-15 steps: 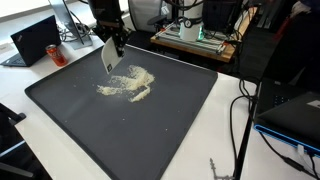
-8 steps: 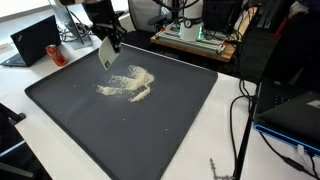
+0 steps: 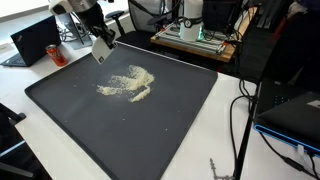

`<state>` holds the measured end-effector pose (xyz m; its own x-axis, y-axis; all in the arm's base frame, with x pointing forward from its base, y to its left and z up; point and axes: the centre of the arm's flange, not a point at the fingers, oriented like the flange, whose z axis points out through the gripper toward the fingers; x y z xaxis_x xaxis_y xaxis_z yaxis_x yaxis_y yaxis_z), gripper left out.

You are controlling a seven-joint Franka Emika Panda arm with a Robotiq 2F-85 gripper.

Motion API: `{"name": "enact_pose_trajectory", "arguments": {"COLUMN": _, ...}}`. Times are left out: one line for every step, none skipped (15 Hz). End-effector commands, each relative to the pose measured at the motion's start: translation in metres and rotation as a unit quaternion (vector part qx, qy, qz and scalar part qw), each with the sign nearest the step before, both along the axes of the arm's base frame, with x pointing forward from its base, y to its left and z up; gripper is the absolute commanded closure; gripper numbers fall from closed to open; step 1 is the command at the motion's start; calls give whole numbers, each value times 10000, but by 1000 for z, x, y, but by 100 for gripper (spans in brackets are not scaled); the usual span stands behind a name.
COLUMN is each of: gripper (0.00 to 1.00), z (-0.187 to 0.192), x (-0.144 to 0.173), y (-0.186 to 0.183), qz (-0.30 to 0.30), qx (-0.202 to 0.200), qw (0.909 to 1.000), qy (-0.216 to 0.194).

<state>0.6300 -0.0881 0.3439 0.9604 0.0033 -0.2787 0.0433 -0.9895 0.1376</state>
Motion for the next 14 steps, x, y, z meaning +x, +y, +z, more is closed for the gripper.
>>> {"name": "enact_pose_trajectory", "arguments": {"gripper": 96, "z": -2, "x": -1, "y": -5, "qz": -54, "qx": -11, "qw": 10000, "qy": 15}}
{"name": "enact_pose_trajectory", "arguments": {"gripper": 96, "z": -3, "x": -1, "y": -7, "qz": -83, "qx": -18, "qw": 10000, "qy": 20}}
{"name": "enact_pose_trajectory", "arguments": {"gripper": 96, "z": -3, "x": -1, "y": -6, "qz": -95, "qx": -22, "qw": 10000, "qy": 19}}
{"name": "enact_pose_trajectory", "arguments": {"gripper": 99, "z": -3, "x": 0, "y": -6, "qz": -100, "qx": -24, "qw": 9999, "qy": 14}}
{"name": "enact_pose_trajectory", "arguments": {"gripper": 99, "z": -6, "x": 7, "y": -10, "qz": -281, "qx": -40, "qw": 9996, "qy": -8}}
{"name": "enact_pose_trajectory", "arguments": {"gripper": 99, "z": -7, "x": 10, "y": -15, "qz": -427, "qx": 14, "qw": 9991, "qy": -43}}
{"name": "enact_pose_trajectory", "arguments": {"gripper": 99, "z": -11, "x": 15, "y": -26, "qz": -520, "qx": 272, "qw": 9982, "qy": 71}}
{"name": "enact_pose_trajectory", "arguments": {"gripper": 99, "z": -17, "x": 19, "y": -35, "qz": -735, "qx": 348, "qw": 9967, "qy": 42}}
{"name": "enact_pose_trajectory", "arguments": {"gripper": 99, "z": -22, "x": 21, "y": -46, "qz": -795, "qx": 534, "qw": 9953, "qy": 117}}
{"name": "enact_pose_trajectory", "arguments": {"gripper": 99, "z": -30, "x": 23, "y": -60, "qz": -934, "qx": 702, "qw": 9931, "qy": 91}}
{"name": "enact_pose_trajectory", "arguments": {"gripper": 99, "z": -35, "x": 23, "y": -76, "qz": -1082, "qx": 947, "qw": 9896, "qy": 86}}
{"name": "enact_pose_trajectory", "arguments": {"gripper": 99, "z": -42, "x": 24, "y": -94, "qz": -1342, "qx": 1101, "qw": 9848, "qy": 12}}
{"name": "enact_pose_trajectory", "arguments": {"gripper": 99, "z": -47, "x": 24, "y": -108, "qz": -1499, "qx": 1307, "qw": 9800, "qy": -7}}
{"name": "enact_pose_trajectory", "arguments": {"gripper": 99, "z": -51, "x": 23, "y": -122, "qz": -1725, "qx": 1456, "qw": 9741, "qy": -95}}
